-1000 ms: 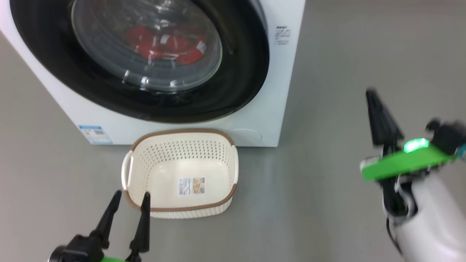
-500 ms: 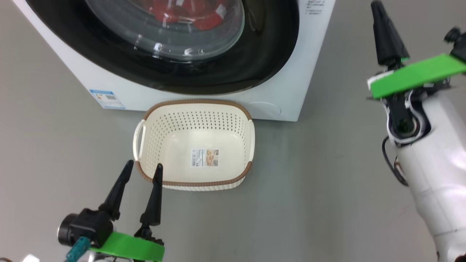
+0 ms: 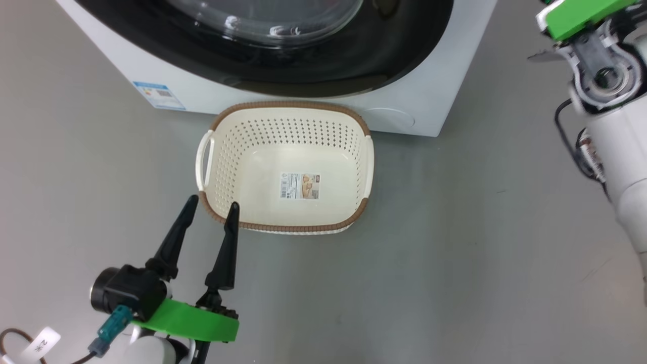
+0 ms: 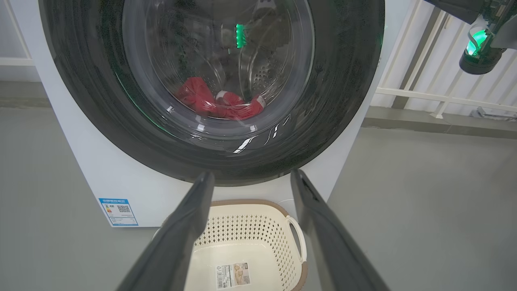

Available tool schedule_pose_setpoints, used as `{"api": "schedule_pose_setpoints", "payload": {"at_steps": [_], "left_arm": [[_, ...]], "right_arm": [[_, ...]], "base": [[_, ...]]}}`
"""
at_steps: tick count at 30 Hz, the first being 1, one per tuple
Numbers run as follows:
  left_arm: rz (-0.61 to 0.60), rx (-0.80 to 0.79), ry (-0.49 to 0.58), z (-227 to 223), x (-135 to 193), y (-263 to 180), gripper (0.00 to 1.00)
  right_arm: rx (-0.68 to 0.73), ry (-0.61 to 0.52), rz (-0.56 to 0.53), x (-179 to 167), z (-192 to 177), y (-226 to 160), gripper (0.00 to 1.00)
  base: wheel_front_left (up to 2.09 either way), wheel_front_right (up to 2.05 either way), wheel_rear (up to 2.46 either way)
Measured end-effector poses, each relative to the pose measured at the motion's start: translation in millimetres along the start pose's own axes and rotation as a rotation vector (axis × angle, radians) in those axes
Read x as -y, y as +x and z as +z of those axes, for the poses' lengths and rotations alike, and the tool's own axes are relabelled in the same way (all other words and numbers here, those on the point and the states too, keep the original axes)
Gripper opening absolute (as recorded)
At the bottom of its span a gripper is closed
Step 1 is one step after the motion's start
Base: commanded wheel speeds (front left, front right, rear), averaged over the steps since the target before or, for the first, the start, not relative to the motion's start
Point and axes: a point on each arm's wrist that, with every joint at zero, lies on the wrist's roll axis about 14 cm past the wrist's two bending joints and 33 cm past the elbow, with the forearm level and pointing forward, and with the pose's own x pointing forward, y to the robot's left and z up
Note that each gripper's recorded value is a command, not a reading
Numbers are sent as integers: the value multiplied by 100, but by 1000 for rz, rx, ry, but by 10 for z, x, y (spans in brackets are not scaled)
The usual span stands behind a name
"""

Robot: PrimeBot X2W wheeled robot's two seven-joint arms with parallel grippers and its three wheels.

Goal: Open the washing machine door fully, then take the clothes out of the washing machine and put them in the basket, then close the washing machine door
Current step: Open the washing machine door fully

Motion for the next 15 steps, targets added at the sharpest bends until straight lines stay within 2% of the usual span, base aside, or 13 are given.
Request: {"api": "schedule_pose_setpoints", "payload": {"at_steps": [8, 15], "left_arm": [[10, -18, -3, -63, -57, 41, 100], [10, -33, -3, -128, -85, 110, 100]], "right_arm": [[-223, 166, -37, 230, -314, 141, 0], [-343, 274, -40, 312, -505, 272, 0]], "base": [[0, 0, 0], [0, 0, 0]]}}
